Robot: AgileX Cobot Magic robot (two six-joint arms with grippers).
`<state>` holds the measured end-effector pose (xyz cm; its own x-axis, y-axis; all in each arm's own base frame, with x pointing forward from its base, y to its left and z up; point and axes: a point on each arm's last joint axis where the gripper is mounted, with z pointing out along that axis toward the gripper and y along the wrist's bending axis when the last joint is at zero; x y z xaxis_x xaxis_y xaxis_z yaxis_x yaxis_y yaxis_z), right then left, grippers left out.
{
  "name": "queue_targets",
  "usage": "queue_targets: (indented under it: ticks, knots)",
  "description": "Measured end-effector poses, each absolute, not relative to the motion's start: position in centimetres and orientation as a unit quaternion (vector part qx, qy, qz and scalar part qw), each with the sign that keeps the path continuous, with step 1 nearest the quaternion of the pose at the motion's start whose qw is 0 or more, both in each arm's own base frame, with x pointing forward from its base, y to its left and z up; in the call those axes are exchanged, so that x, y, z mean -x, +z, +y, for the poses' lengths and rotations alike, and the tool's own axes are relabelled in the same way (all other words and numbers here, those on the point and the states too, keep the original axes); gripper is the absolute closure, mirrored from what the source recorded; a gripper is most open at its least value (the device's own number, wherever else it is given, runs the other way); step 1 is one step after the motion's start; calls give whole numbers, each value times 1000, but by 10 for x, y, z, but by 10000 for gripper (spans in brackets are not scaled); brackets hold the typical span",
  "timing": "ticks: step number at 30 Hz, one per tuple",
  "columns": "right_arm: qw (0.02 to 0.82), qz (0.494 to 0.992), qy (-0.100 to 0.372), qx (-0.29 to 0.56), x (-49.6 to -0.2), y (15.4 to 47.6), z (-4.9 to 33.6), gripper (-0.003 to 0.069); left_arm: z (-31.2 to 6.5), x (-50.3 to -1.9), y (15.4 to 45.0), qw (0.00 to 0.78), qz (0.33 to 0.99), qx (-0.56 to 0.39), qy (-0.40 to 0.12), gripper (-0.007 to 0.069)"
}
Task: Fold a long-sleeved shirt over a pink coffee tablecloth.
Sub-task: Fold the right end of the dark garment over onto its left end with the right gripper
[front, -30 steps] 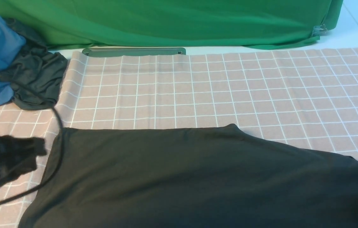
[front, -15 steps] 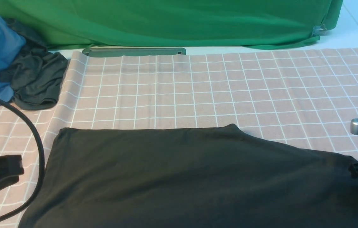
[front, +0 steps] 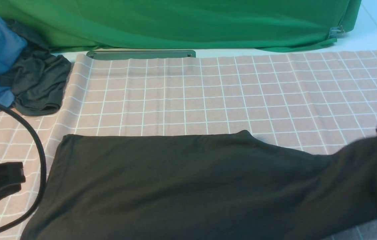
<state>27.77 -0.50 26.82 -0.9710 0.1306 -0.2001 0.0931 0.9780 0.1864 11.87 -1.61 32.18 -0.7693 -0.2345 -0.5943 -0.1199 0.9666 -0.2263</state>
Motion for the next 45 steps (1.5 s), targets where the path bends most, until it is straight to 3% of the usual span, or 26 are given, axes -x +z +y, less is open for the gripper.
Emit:
queue_targets:
  ticks: [2, 9, 16, 31, 39, 45]
  knots:
    - [122, 983, 128, -39, -276, 292, 11, 561, -16, -119, 322, 330, 935, 95, -89, 613]
    - [168, 965, 198, 45, -276, 343, 83, 561, -18, -120, 323, 332, 933, 97, -102, 613]
    - [182, 938, 261, 137, -274, 360, 177, 561, -19, -120, 323, 333, 931, 99, -109, 613]
    - [145, 907, 339, 205, -284, 296, 343, 561, -19, -117, 327, 349, 922, 117, -122, 613]
    - [160, 893, 361, 216, -283, 273, 391, 556, -9, -99, 333, 379, 912, 130, -85, 613]
    - [164, 894, 360, 209, -290, 244, 409, 510, -6, -96, 332, 372, 916, 137, -69, 613]
